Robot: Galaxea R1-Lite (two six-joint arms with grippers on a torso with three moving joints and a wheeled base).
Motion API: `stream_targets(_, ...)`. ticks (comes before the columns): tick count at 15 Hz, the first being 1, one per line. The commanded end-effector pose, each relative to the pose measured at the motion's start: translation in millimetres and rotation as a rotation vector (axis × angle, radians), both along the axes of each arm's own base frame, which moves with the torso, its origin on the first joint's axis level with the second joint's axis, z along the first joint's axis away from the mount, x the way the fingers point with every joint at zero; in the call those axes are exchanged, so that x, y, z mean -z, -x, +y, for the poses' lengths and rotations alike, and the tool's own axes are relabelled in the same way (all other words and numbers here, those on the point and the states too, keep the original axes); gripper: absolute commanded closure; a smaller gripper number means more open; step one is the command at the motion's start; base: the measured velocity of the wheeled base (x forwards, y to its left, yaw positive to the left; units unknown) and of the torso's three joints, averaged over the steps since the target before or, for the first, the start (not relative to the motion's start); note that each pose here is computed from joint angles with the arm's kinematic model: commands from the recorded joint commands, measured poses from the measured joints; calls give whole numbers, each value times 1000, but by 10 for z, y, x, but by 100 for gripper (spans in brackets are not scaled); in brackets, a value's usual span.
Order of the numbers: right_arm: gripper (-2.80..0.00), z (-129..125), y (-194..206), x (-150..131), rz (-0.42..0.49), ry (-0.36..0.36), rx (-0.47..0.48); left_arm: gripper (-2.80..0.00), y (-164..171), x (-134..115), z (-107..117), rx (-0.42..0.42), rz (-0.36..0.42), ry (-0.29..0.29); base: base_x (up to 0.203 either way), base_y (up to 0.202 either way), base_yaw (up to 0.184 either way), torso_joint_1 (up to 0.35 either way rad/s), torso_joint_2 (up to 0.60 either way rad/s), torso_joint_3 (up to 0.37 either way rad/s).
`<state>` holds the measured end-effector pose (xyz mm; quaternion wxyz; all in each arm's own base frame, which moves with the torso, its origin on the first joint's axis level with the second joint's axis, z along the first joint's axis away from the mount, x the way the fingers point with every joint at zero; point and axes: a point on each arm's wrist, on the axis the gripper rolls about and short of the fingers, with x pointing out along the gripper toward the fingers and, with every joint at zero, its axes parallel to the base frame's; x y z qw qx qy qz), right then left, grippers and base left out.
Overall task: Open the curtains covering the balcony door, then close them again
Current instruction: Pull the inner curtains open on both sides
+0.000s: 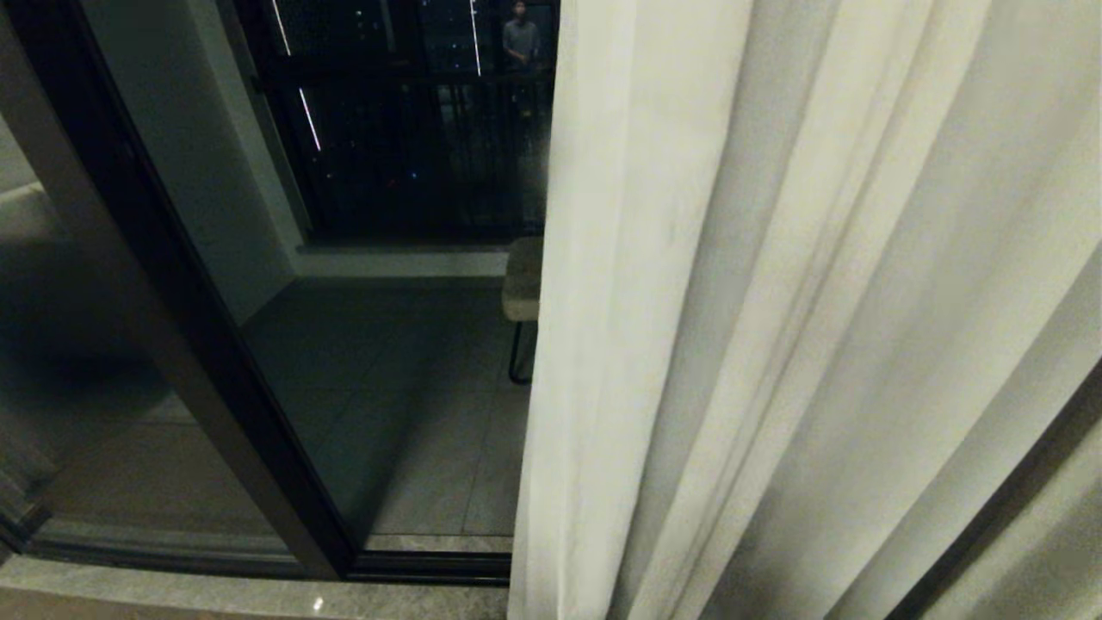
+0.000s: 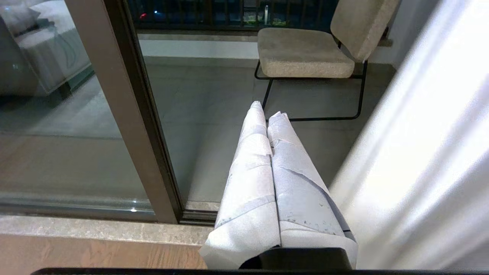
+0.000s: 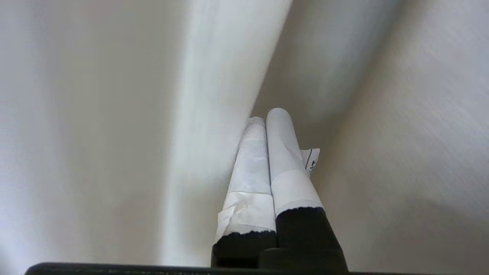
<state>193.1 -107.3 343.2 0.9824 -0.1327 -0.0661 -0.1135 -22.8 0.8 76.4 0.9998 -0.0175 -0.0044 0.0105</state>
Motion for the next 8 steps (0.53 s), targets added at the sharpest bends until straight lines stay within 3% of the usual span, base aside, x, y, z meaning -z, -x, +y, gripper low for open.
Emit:
stream_targets(1, 0, 229, 376, -35, -33, 24, -12, 0, 0, 0, 0, 0, -1, 0, 0, 0, 0, 0, 0, 0)
stream_targets(4, 0, 467, 615, 54, -8, 10, -75, 0, 0, 0, 0, 0, -1, 0, 0, 0, 0, 0, 0, 0)
stream_targets(8, 0, 793, 872, 191, 23, -7, -228, 0, 0, 0, 0, 0, -1, 0, 0, 0, 0, 0, 0, 0)
